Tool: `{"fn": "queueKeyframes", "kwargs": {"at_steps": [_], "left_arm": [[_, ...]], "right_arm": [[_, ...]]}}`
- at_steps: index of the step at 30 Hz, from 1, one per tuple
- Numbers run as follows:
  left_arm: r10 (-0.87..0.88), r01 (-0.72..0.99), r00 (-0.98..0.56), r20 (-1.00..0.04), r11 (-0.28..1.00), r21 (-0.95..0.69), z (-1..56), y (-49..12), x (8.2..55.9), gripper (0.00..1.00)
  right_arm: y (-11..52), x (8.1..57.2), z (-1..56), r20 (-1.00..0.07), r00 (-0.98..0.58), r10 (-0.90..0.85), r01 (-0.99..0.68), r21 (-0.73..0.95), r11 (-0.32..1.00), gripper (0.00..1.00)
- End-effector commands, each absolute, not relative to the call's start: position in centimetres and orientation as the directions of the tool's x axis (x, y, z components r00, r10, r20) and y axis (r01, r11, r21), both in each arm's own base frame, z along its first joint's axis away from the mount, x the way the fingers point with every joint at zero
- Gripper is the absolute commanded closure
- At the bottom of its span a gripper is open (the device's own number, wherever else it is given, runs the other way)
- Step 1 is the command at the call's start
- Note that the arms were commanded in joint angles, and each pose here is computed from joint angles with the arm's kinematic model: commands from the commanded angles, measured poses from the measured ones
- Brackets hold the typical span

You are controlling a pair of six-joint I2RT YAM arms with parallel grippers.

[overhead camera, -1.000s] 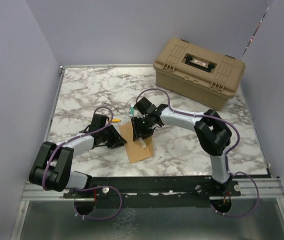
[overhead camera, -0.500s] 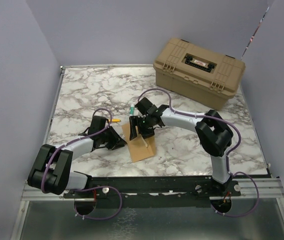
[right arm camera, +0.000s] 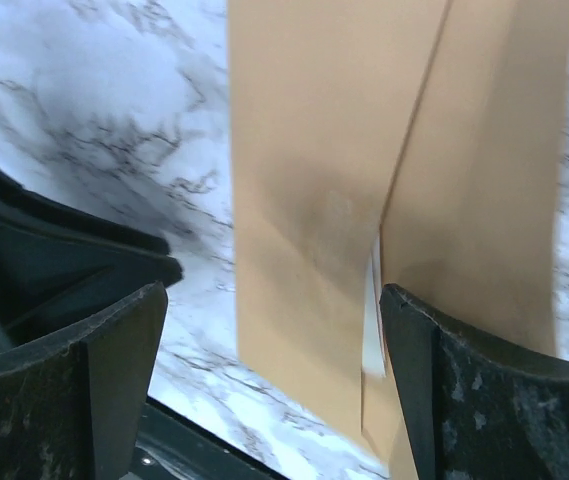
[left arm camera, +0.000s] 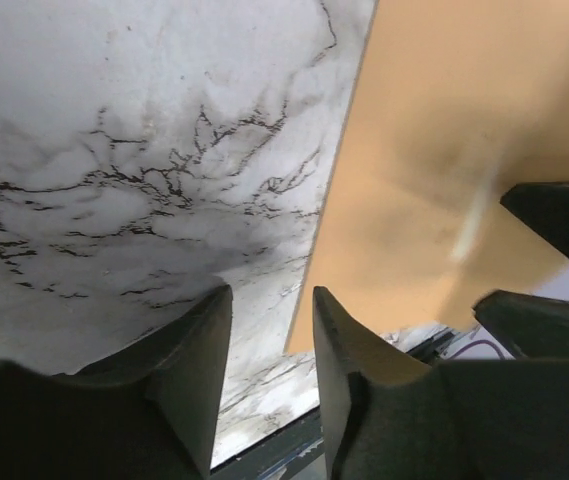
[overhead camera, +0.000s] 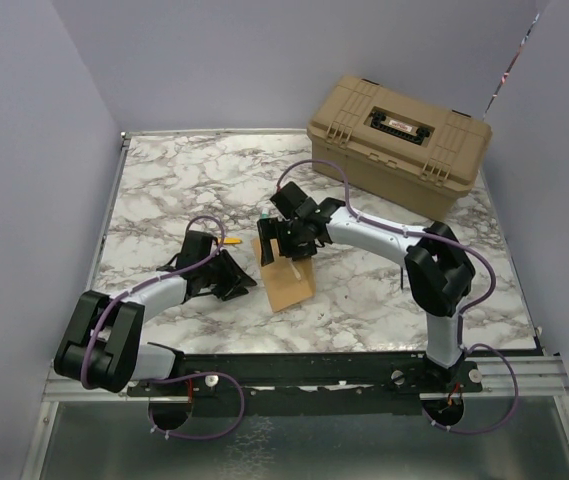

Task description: Place the letter into the envelope and seal it

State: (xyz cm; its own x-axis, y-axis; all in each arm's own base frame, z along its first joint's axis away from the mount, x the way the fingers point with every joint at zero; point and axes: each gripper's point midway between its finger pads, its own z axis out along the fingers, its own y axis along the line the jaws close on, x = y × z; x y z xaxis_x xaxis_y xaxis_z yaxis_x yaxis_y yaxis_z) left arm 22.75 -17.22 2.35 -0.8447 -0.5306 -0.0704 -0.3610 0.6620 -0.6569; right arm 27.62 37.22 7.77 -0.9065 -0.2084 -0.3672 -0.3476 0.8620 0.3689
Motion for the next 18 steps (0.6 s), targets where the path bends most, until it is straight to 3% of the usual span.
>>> {"fn": "queueKeyframes", "kwargs": {"at_steps": [1,7,12,18], "left_arm": [[-0.54,-0.445,-0.841,-0.038,0.731,-0.517,-0.8,-14.9,19.8,0.55],[-0.528,-0.43,-0.848,-0.048,0.737,-0.521,-0.6,-15.0,20.4,0.48],[-0.513,-0.407,-0.855,-0.072,0.75,-0.521,-0.4,-15.1,21.3,0.52],[-0.464,-0.364,-0.885,-0.032,0.734,-0.574,0.0,-16.7,21.9,0.56]], "right_arm": [[35.6,28.5,8.9,-0.469,-0.856,-0.217,-0.384,0.297,0.874,0.08],[35.4,28.1,7.8,-0.416,-0.882,-0.221,-0.358,0.285,0.889,0.09],[34.5,27.7,6.8,-0.39,-0.903,-0.178,-0.295,0.266,0.918,0.21],[34.9,25.9,4.5,-0.32,-0.933,-0.165,-0.275,0.335,0.901,0.16]]}}
